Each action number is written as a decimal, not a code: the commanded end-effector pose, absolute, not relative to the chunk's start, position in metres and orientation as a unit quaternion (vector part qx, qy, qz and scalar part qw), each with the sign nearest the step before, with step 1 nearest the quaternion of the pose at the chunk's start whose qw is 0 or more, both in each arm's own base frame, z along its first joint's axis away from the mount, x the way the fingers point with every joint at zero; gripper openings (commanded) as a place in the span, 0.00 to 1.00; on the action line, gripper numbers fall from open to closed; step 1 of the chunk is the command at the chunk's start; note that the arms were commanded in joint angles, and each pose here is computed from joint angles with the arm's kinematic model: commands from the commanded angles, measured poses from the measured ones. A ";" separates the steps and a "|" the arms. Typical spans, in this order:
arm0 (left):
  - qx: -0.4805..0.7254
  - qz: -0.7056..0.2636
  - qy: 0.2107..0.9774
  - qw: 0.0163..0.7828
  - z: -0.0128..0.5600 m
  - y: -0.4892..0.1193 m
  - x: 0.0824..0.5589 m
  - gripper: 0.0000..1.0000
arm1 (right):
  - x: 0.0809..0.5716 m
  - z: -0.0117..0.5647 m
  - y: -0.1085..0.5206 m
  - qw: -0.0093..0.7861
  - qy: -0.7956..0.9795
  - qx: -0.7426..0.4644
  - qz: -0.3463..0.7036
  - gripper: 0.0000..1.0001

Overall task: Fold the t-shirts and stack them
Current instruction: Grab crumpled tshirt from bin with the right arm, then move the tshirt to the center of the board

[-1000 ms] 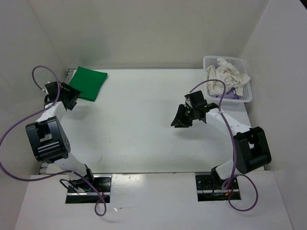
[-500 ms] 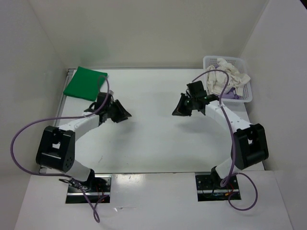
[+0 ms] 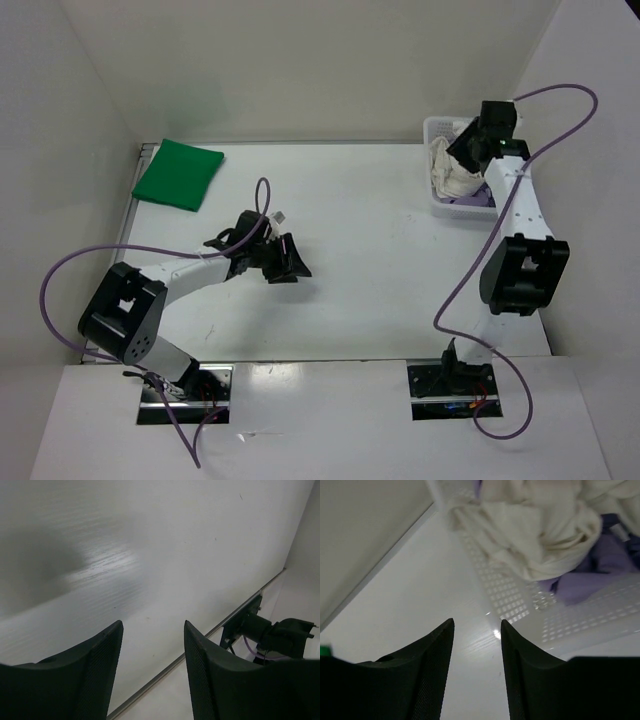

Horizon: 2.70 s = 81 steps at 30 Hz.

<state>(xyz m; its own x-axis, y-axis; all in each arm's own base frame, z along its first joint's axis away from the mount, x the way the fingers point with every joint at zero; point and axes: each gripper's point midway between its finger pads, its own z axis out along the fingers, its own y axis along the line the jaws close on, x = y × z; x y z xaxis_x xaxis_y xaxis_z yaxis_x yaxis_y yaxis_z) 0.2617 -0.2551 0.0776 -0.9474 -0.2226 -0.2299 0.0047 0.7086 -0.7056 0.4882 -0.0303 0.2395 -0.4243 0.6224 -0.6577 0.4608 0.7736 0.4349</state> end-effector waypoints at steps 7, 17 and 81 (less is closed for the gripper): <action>-0.003 -0.422 0.895 0.147 0.089 -0.267 0.254 0.61 | 0.508 0.206 -0.135 0.413 0.820 0.397 -0.013 0.61; -0.007 -0.414 0.899 0.142 0.082 -0.268 0.259 0.61 | 0.560 0.168 -0.116 0.391 0.853 0.342 0.057 0.59; -0.152 -0.185 0.956 0.171 0.042 -0.136 0.252 0.80 | 0.283 0.099 0.128 0.204 0.940 0.181 0.205 0.73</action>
